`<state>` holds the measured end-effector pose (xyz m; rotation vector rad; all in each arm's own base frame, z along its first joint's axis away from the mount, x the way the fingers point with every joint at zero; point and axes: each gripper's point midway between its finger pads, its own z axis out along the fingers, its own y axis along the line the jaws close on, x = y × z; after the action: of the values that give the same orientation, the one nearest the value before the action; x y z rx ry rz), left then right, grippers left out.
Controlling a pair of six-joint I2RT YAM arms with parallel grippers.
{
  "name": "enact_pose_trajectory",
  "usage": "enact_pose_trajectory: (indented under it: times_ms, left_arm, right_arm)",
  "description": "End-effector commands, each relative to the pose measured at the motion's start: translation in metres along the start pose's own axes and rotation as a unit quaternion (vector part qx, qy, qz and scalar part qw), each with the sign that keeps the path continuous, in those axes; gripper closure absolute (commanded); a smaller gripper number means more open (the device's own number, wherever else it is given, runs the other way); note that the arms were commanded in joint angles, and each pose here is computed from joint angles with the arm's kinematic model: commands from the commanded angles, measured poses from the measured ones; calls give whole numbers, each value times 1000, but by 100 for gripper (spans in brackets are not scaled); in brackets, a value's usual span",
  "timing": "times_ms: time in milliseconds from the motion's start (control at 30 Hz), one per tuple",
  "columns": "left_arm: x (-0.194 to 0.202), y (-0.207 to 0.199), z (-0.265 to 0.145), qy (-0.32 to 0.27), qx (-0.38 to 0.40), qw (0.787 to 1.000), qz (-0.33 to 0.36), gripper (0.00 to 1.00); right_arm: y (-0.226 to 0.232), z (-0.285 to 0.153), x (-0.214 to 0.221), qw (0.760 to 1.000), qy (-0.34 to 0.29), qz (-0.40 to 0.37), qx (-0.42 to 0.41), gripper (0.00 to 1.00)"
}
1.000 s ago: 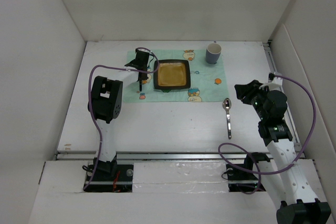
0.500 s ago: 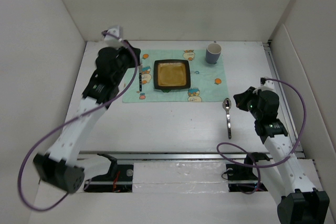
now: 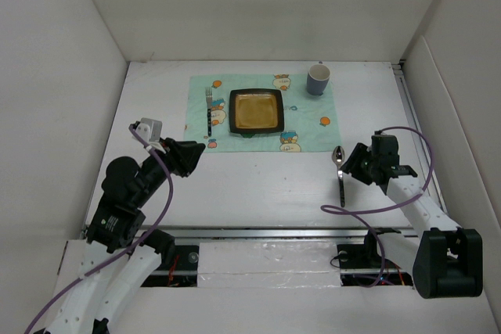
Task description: Set the dinner table for one person
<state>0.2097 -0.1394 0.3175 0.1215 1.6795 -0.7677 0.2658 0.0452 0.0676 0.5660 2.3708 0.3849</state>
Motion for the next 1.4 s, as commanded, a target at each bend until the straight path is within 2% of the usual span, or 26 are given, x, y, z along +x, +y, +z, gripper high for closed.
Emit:
enact_pose_trajectory:
  times_ms: [0,33,100,133,233,400,467,500,533,600,667,700,733,767,867,967,1000,1067,1133,1167,1233,1267,1367]
  left_arm:
    - [-9,-10,-22,-41,23,998,31,72]
    - [-14,-15,-29,-59,31,997,35,71]
    - [-11,-20,-34,-59,40,997,40,68]
    - [-15,-19,-38,-68,35,996,41,68]
    - [-20,-24,-47,-84,45,994,42,68]
    - [-19,-22,-51,-87,39,995,39,67]
    - [-19,-25,-52,-88,46,994,39,67]
    - [-19,-25,-53,-88,46,994,39,67]
    - [-21,-25,-55,-91,47,994,40,67]
    - [-20,-26,-56,-91,49,994,39,67]
    - [-23,-24,-60,-101,45,993,39,67]
    - [-24,-24,-61,-104,44,993,38,67]
    - [-25,-23,-63,-107,43,993,38,67]
    - [-25,-25,-64,-107,46,992,37,67]
    - [-24,-23,-64,-108,43,993,37,67]
    - [-20,-20,-57,-96,35,994,36,67]
    - [-20,-20,-57,-94,34,994,36,67]
    - [-19,-19,-54,-91,30,995,35,67]
    - [-15,-17,-50,-84,26,996,35,67]
    - [-15,-17,-49,-81,25,996,35,67]
    - [-10,-15,-43,-70,22,997,35,67]
    - [-9,-15,-42,-67,21,997,35,67]
    - [-5,-9,-34,-57,5,998,33,66]
  right_arm:
    - [1,-5,-6,1000,14,18,17,46]
    - [-3,-5,-6,999,20,21,31,45]
    - [-11,-8,-2,997,39,26,63,44]
    - [-15,-8,-3,996,39,25,75,40]
    - [-12,2,15,993,82,15,79,39]
    - [-13,18,49,982,147,-5,117,41]
    - [-12,20,48,980,143,-16,135,44]
    - [-12,21,49,979,147,-19,142,48]
    - [-9,23,54,977,154,-26,149,57]
    - [-10,24,61,972,168,-33,163,63]
    - [-13,23,67,965,179,-43,188,73]
    - [-4,24,67,965,178,-56,186,80]
    - [-3,23,69,963,179,-59,194,95]
    - [-5,19,74,957,191,-65,207,100]
    - [9,9,68,959,173,-86,205,100]
    - [47,-13,14,974,70,-127,171,100]
    - [47,-13,14,975,69,-127,171,100]
    - [85,-22,-21,981,26,-146,123,100]
    - [110,-19,-29,978,35,-181,94,100]
    - [137,-24,-40,979,23,-189,73,100]
    - [154,-2,-40,971,30,-228,67,100]
    - [173,7,-52,972,10,-229,48,100]
    - [192,49,-52,967,14,-250,37,100]
